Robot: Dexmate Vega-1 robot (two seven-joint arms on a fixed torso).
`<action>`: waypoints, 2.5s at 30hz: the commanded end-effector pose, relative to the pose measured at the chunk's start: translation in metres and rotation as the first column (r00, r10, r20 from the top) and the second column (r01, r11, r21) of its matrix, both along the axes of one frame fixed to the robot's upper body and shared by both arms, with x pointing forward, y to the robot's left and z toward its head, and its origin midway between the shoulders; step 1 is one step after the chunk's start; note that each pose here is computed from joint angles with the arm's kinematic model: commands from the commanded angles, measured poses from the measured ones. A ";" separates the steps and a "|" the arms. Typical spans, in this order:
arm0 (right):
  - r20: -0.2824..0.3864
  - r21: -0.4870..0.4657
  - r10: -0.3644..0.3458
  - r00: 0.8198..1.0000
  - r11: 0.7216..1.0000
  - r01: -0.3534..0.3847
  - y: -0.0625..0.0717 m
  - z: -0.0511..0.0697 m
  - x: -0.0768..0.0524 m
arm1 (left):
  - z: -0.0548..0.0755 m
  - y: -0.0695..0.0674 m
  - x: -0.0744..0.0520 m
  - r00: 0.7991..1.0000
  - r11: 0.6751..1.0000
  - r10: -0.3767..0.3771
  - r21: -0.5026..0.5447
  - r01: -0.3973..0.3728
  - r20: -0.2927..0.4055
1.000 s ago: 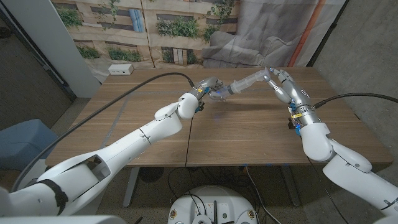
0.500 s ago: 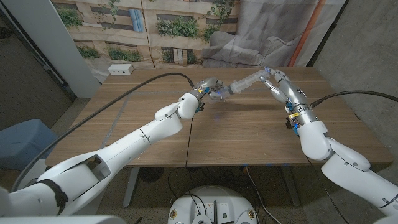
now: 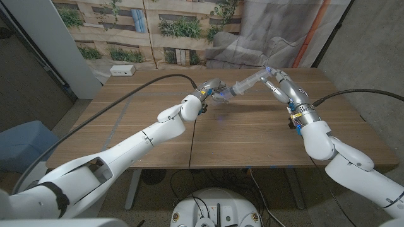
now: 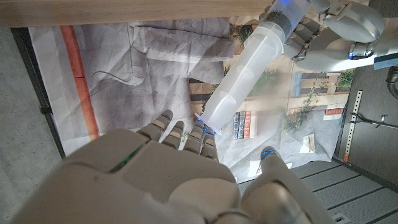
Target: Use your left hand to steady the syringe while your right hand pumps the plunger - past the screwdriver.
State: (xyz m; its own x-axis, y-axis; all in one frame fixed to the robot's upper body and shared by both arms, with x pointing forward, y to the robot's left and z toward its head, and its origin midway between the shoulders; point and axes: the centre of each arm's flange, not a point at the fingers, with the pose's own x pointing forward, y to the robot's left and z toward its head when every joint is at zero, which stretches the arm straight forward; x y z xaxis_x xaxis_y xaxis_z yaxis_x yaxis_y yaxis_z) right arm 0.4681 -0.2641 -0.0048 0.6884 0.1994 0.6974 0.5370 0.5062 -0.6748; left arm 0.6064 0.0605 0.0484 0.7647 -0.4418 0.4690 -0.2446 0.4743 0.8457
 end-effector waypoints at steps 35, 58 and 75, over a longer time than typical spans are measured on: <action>-0.038 -0.081 0.018 0.999 0.996 -0.021 0.021 0.001 0.016 | 0.012 -0.010 0.006 1.000 1.000 -0.028 0.006 0.028 0.008; -0.072 -0.075 0.054 0.996 0.995 -0.059 0.035 -0.007 0.026 | 0.010 -0.012 0.007 1.000 1.000 -0.026 0.001 0.026 -0.012; -0.083 -0.063 0.080 0.993 0.994 -0.086 0.044 -0.012 0.036 | 0.010 -0.010 0.007 1.000 1.000 -0.018 -0.005 0.018 -0.008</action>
State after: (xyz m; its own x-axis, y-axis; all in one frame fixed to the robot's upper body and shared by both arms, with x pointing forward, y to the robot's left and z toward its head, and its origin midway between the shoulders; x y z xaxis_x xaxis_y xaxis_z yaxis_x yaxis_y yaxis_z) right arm 0.4985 -0.2256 -0.0140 0.7206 0.2949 0.6275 0.4518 0.4868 -0.7477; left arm 0.6138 0.0496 0.0588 0.7584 -0.4594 0.4624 -0.2264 0.4795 0.8478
